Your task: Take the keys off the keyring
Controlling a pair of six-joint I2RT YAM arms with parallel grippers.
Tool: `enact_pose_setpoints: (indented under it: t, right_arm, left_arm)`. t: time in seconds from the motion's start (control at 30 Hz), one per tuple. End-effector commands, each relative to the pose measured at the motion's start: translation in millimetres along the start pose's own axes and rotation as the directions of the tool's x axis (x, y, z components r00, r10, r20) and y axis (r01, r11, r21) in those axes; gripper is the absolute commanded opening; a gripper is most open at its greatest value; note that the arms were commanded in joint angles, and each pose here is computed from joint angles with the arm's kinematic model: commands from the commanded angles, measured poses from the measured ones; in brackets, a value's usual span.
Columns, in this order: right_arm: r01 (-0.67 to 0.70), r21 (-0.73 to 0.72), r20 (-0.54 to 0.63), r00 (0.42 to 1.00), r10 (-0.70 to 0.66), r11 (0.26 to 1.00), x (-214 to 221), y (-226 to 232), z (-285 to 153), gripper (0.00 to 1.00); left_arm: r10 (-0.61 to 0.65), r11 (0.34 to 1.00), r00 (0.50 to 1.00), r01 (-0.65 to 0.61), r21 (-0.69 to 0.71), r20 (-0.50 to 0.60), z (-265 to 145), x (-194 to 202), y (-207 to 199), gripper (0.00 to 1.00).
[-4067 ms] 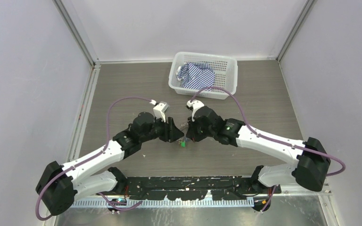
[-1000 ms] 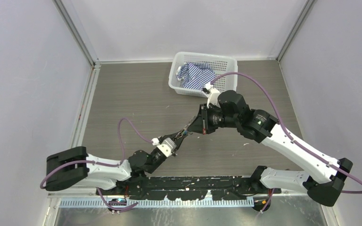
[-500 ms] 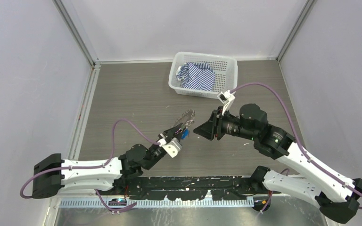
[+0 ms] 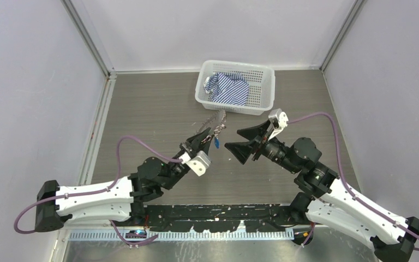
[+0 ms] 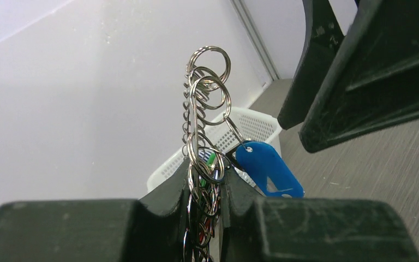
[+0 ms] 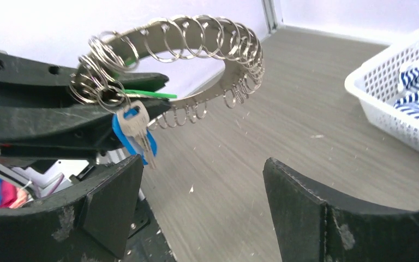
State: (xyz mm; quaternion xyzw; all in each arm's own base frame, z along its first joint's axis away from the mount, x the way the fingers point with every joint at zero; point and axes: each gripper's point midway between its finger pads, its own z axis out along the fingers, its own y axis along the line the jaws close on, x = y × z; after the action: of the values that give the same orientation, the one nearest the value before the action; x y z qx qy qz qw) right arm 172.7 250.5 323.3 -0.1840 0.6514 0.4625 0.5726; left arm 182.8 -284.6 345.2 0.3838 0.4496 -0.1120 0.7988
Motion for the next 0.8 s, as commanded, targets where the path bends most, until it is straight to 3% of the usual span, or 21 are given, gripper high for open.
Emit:
enact_pose_setpoints:
  t: [0.0,0.33,0.77]
  right_arm:
    - [0.144,-0.079,0.256,0.959,-0.119,0.986,-49.1,17.1,0.0,0.85]
    - [0.331,-0.186,0.374,0.894,-0.245,0.925,-52.0,41.3,-1.6,0.86]
    - [0.443,-0.186,0.365,0.86,-0.357,0.877,-31.2,56.5,24.0,0.85]
  left_arm:
    - [0.017,1.0,0.997,-0.016,-0.019,0.077,4.6,-40.9,26.6,0.0]
    - [0.048,0.999,0.995,-0.048,0.0,0.082,4.9,-52.6,33.2,0.0]
    - [0.031,0.999,0.995,-0.032,0.009,0.09,7.6,-56.3,31.8,0.0]
